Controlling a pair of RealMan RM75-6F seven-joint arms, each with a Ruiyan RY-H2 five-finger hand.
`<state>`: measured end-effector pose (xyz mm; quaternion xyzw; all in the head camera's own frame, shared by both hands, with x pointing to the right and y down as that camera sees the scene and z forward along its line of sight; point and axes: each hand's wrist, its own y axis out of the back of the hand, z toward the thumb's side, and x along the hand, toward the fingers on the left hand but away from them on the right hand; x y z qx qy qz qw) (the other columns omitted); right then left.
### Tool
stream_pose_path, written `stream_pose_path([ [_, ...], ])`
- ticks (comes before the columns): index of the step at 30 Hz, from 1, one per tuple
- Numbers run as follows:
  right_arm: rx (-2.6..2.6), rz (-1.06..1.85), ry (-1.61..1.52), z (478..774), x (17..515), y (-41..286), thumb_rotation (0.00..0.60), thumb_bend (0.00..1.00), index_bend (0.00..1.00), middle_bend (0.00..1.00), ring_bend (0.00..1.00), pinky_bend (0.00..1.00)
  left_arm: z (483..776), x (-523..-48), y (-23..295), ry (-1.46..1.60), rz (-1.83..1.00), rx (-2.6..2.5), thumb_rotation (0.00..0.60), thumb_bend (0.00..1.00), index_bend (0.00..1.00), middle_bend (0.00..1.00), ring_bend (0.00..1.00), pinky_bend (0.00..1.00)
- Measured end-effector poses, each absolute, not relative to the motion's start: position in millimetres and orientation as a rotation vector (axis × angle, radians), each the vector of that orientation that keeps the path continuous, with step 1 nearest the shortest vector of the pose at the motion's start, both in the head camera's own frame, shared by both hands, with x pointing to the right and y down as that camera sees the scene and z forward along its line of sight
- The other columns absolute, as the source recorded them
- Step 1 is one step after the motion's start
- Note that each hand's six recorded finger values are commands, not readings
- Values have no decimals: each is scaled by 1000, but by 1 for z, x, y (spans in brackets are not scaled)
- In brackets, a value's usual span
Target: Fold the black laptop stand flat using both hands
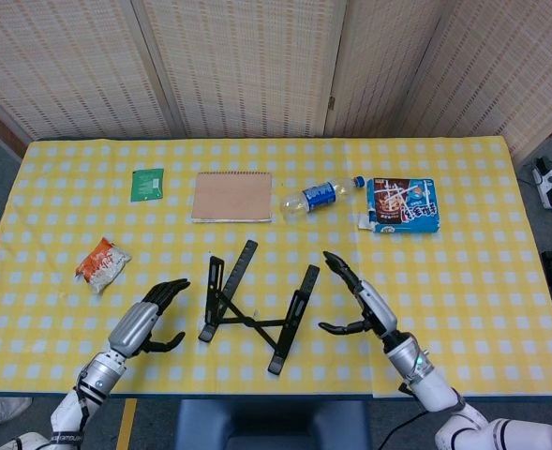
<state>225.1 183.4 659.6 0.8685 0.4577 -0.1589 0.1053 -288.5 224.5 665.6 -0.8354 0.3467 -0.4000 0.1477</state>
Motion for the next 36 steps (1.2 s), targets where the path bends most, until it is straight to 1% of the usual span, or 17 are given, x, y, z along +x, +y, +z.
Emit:
stream_pose_path([
  [3, 2602, -432, 1468, 643, 245, 179, 600, 208, 0, 0, 0, 0, 662, -289, 218, 975, -1141, -2375, 600, 406, 21, 74, 0, 0],
  [7, 2746, -443, 1534, 622, 255, 181, 600, 208, 0, 0, 2, 0, 661, -287, 207, 899, -1136, -2325, 600, 396, 32, 70, 0, 0],
  [9, 2844, -478, 1511, 614, 253, 186, 600, 208, 0, 0, 12, 0, 661, -283, 200, 830, -1132, -2288, 600, 376, 41, 69, 0, 0],
  [12, 2979, -551, 1440, 607, 246, 194, 600, 208, 0, 27, 64, 0, 664, -273, 184, 719, -1114, -2229, 600, 299, 53, 69, 0, 0],
  [15, 3104, -660, 1345, 607, 238, 200, 600, 209, 0, 109, 129, 0, 669, -266, 168, 627, -1104, -2152, 600, 246, 57, 69, 0, 0],
  [17, 3186, -754, 1258, 610, 231, 204, 600, 208, 0, 131, 145, 0, 674, -262, 160, 564, -1107, -2096, 600, 232, 57, 69, 0, 0],
  [20, 3278, -885, 1111, 615, 221, 211, 600, 209, 0, 138, 150, 0, 686, -259, 151, 474, -1120, -2018, 600, 227, 56, 69, 0, 0],
  [26, 3398, -1155, 943, 625, 216, 211, 600, 208, 0, 117, 103, 0, 709, -248, 146, 385, -1128, -1956, 600, 216, 36, 69, 0, 0],
  [29, 3463, -1313, 886, 631, 216, 206, 600, 208, 0, 132, 126, 3, 715, -243, 147, 379, -1128, -1974, 600, 210, 24, 65, 0, 0],
  [30, 3483, -1363, 872, 633, 216, 204, 600, 208, 6, 154, 151, 25, 716, -242, 147, 384, -1127, -1981, 600, 210, 22, 64, 0, 0],
  [32, 3526, -1481, 852, 639, 214, 195, 600, 208, 51, 221, 222, 119, 716, -241, 148, 403, -1125, -1997, 600, 210, 20, 64, 0, 0],
  [35, 3567, -1610, 851, 648, 210, 182, 600, 208, 169, 333, 353, 280, 716, -242, 149, 433, -1124, -2017, 600, 210, 14, 60, 0, 0],
  [36, 3576, -1648, 857, 652, 208, 176, 600, 208, 240, 406, 432, 364, 717, -243, 150, 438, -1125, -2019, 600, 210, 12, 59, 0, 0],
])
